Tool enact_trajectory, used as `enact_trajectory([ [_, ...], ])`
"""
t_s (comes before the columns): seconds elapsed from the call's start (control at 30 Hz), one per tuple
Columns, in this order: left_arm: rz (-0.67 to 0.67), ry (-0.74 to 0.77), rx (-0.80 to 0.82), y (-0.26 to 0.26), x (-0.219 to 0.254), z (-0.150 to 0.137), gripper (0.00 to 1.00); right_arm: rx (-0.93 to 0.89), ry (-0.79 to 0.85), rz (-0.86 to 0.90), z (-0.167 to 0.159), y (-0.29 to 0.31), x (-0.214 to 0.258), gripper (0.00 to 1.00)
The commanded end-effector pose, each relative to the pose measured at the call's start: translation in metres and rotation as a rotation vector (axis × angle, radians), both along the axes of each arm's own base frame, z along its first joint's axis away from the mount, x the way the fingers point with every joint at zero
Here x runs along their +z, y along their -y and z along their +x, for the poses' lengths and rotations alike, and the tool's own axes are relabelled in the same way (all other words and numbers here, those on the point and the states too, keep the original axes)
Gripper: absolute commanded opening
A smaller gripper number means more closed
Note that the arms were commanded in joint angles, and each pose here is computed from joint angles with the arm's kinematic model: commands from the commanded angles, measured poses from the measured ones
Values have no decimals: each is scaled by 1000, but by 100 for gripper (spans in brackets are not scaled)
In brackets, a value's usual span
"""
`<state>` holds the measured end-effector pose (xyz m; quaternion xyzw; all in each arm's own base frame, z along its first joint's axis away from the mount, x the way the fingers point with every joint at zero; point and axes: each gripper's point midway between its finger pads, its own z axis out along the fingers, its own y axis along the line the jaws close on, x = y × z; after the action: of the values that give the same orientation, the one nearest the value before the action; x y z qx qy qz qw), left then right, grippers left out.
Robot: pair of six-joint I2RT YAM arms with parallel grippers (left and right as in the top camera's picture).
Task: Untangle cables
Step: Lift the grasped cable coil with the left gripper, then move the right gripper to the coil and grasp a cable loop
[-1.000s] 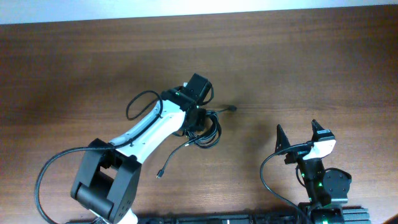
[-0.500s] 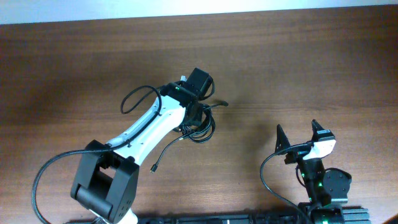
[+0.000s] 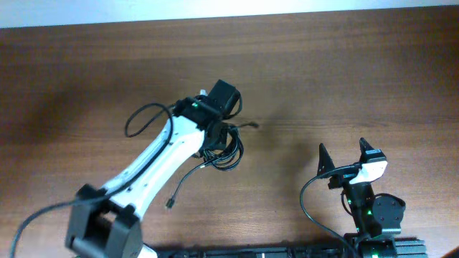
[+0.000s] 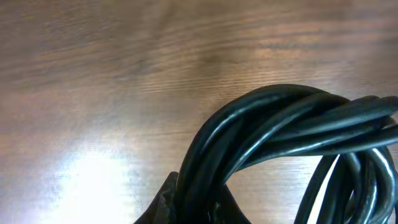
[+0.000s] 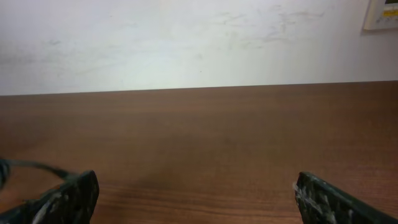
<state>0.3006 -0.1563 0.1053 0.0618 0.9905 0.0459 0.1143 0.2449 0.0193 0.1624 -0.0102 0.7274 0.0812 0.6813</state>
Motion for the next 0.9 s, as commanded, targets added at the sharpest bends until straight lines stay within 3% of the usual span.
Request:
enact_trajectory([
  [0.0,-92,94,179,3,28,6,0,7,9,1,0,-2,0,99],
  [0.1,-141,110,326,5,29,9,0,131,4,11,-4,-22,0,99],
  [0.17,-167,119,396,6,29,10,0,229,-27,155,-10,-40,1,99],
  [0.3,-185,138,452,6,30,14,0,426,-266,720,-30,-78,2,99],
  [0.37,-170,164,457,3,32,18,0,484,-365,869,-39,-89,2,99],
  [0.53,-155,191,446,0,34,22,0,522,-441,974,-46,-96,4,99],
  [0.67,-125,186,346,0,35,22,0,456,-327,947,-34,-83,15,100],
  [0.87,-139,213,194,3,48,28,0,454,-377,956,-35,-85,13,99],
])
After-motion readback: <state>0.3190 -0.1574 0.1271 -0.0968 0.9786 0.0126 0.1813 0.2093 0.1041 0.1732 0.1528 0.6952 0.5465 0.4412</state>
